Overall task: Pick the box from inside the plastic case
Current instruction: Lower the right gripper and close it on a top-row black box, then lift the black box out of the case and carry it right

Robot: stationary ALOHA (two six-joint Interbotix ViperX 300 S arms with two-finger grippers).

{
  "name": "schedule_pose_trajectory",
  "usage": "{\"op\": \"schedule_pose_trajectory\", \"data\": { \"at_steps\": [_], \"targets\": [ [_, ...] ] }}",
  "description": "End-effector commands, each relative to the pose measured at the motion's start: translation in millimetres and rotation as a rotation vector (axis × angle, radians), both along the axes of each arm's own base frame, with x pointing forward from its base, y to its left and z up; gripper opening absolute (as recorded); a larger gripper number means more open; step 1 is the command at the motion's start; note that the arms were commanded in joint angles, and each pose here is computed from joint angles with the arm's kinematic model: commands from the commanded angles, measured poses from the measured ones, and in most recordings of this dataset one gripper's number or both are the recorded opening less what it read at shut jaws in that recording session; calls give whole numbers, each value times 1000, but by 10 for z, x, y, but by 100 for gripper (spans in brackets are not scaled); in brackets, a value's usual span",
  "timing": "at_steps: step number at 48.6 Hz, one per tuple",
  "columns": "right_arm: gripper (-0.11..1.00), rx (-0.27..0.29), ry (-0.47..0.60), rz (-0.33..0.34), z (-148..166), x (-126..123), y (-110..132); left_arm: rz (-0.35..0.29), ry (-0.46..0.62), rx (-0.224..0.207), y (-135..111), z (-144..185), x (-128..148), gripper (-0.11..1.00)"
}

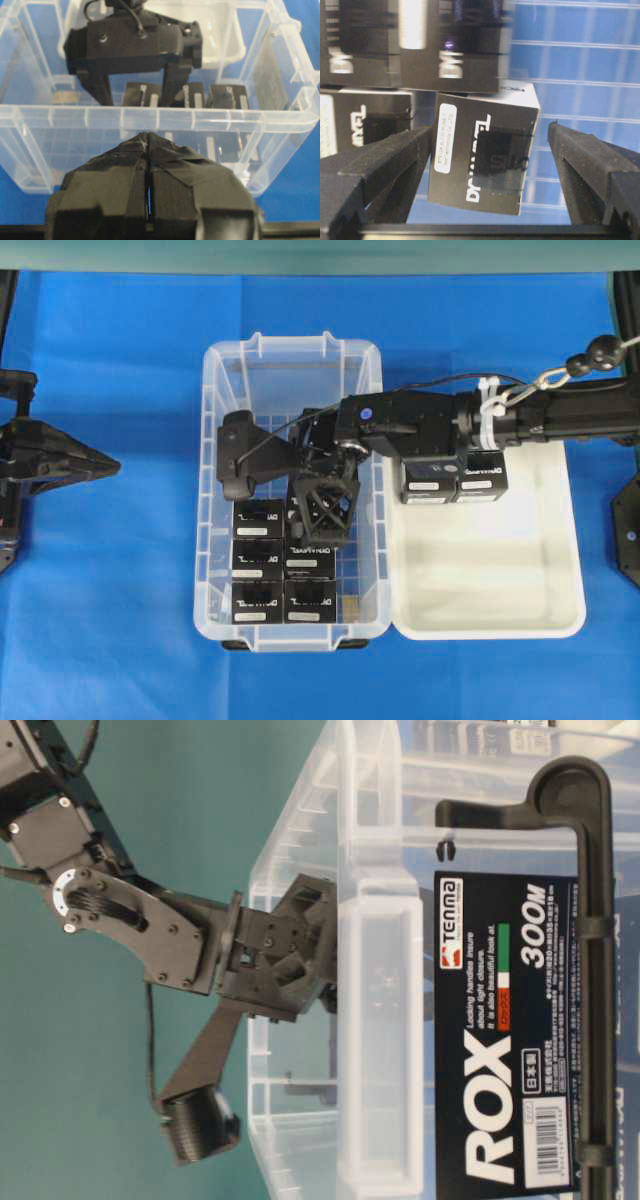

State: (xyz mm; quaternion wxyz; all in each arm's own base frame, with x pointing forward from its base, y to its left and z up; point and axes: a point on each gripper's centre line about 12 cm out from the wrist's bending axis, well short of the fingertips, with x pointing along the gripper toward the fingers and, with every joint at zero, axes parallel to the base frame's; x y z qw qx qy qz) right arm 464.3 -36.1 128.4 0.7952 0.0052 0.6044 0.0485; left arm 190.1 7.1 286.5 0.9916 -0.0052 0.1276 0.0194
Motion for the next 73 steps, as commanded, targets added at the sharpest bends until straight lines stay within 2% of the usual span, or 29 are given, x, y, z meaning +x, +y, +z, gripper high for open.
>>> {"op": "schedule_pose_trajectory", "data": {
  "at_steps": [1, 9, 12, 17, 28, 40, 51, 60, 69, 73],
  "targets": [
    [98, -5, 13, 7, -85, 7, 8, 3, -20, 4, 7, 78, 21, -7],
    [93, -4, 16, 8, -64, 21, 21, 3, -18, 4, 7, 76, 20, -7],
    [84, -4, 19, 11, -49, 27, 34, 3, -20, 4, 7, 82, 21, -7],
    [63, -9, -19, 17, 73, 96, 49, 4, -20, 4, 10, 78, 21, -7],
    [62, -48, -126, 16, 595, 294, -78, 6, -23, 4, 13, 91, 22, -7],
    [62, -77, -107, 4, 1391, 234, -291, 9, -29, 4, 18, 102, 11, -7],
    [62, -71, -85, 4, 2010, -43, -273, 13, -29, 4, 27, 107, 11, -7],
    [62, -52, -13, 10, 2346, -468, -107, 14, -40, 3, 26, 130, -1, -7],
    [62, -35, 31, -11, 2429, -1009, 50, 14, -47, 4, 26, 149, -14, -7],
    [62, -24, 39, -33, 2283, -1283, 114, 14, -46, 3, 26, 147, -15, -7]
  ]
}}
